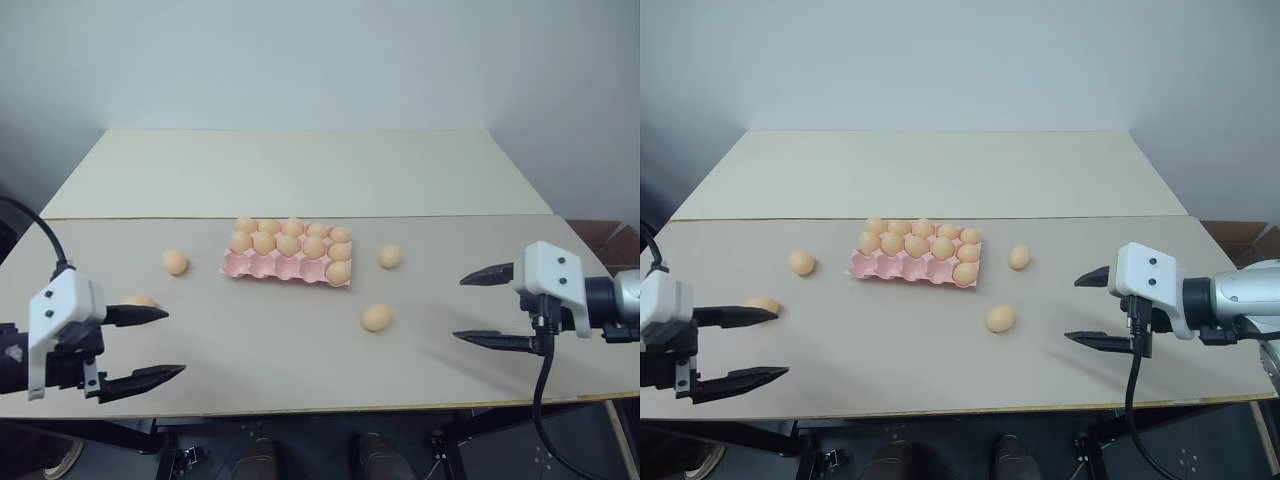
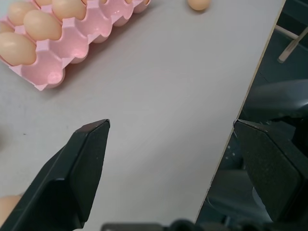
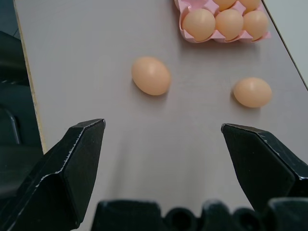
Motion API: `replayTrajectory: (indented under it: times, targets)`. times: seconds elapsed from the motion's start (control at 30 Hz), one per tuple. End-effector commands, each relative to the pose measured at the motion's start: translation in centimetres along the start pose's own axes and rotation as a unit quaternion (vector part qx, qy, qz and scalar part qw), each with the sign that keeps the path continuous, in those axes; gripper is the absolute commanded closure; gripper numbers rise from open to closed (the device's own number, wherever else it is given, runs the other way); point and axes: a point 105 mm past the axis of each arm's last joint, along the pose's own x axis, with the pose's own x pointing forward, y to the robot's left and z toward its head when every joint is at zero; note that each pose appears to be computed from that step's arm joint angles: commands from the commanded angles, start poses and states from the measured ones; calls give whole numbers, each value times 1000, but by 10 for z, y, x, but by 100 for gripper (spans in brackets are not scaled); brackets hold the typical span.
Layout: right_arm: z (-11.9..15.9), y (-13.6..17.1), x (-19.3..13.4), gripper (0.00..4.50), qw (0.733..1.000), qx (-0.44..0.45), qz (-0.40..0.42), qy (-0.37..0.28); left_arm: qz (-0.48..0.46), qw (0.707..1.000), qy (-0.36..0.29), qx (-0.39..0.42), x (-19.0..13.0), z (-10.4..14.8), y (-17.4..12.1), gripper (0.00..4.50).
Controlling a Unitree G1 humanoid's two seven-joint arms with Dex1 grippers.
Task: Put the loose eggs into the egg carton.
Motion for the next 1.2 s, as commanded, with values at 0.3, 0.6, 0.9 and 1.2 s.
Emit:
replayTrajectory:
  times: [0.3, 0.6, 0.9, 1.2]
  targets:
    - [7, -5, -7, 0, 999, -32, -21, 4, 9, 1000, -4, 7, 3, 4, 5, 2]
    - [14, -8, 15, 0, 998, -57, -24, -17, -8, 1000, -10, 10, 9, 6, 3, 2]
    - [15, -7, 72, 0, 997, -63, 12, -47, -27, 999, -4, 16, 19, 4, 1, 2]
    - [17, -7, 120, 0, 995, -67, 38, -64, -34, 999, -3, 22, 23, 4, -2, 2]
